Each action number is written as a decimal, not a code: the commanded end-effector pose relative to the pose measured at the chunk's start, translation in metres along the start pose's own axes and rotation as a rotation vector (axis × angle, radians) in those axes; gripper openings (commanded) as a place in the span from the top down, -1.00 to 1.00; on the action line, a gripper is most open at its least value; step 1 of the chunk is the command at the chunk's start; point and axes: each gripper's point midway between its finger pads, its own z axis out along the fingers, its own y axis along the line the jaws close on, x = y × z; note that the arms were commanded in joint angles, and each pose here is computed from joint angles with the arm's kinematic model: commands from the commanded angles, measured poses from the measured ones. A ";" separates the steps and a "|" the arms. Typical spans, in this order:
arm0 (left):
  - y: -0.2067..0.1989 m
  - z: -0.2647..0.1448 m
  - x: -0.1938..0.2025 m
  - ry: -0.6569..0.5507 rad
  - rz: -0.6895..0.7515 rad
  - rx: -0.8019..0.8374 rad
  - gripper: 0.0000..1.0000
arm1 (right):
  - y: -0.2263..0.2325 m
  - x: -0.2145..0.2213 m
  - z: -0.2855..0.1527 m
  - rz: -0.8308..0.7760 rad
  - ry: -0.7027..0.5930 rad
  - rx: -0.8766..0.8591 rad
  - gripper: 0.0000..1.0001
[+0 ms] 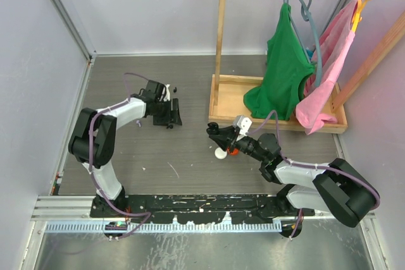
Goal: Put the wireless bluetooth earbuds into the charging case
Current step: Pick up the earbud from the center of the board, then place the earbud at the center of the board.
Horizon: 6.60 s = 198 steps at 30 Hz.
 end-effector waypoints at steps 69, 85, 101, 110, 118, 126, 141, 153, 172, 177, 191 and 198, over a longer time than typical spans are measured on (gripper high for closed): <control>0.017 0.006 0.008 0.201 0.231 -0.306 0.38 | -0.001 -0.032 0.004 -0.049 -0.081 0.002 0.98; -0.004 -0.044 0.008 0.041 0.220 -0.261 0.59 | -0.004 -0.034 0.001 -0.068 -0.089 0.024 0.98; -0.087 -0.133 -0.009 -0.414 0.276 -0.073 0.62 | -0.004 -0.031 0.000 -0.100 -0.117 0.032 0.98; -0.149 -0.169 -0.009 -0.594 0.340 0.072 0.62 | -0.004 -0.036 -0.002 -0.111 -0.133 0.045 0.98; -0.188 -0.186 -0.007 -0.708 0.360 0.223 0.62 | -0.004 -0.040 -0.005 -0.096 -0.165 0.055 0.98; -0.209 -0.205 -0.003 -0.811 0.364 0.374 0.62 | 0.002 -0.042 -0.005 -0.091 -0.186 0.022 0.98; -0.238 -0.221 0.018 -0.868 0.450 0.612 0.60 | 0.011 -0.062 -0.001 -0.081 -0.259 -0.031 0.98; -0.247 -0.220 0.031 -0.869 0.528 0.660 0.60 | 0.016 -0.068 -0.004 -0.088 -0.294 -0.050 0.98; -0.249 -0.208 0.033 -0.877 0.559 0.628 0.60 | 0.016 -0.066 -0.004 -0.083 -0.298 -0.048 0.98; -0.249 -0.206 0.032 -0.884 0.559 0.621 0.61 | 0.018 -0.069 -0.005 -0.079 -0.308 -0.058 0.98; -0.244 -0.201 0.028 -0.899 0.545 0.578 0.60 | 0.020 -0.072 -0.007 -0.077 -0.320 -0.066 0.98; -0.246 -0.198 0.030 -0.889 0.542 0.588 0.61 | 0.020 -0.074 -0.007 -0.076 -0.326 -0.068 0.98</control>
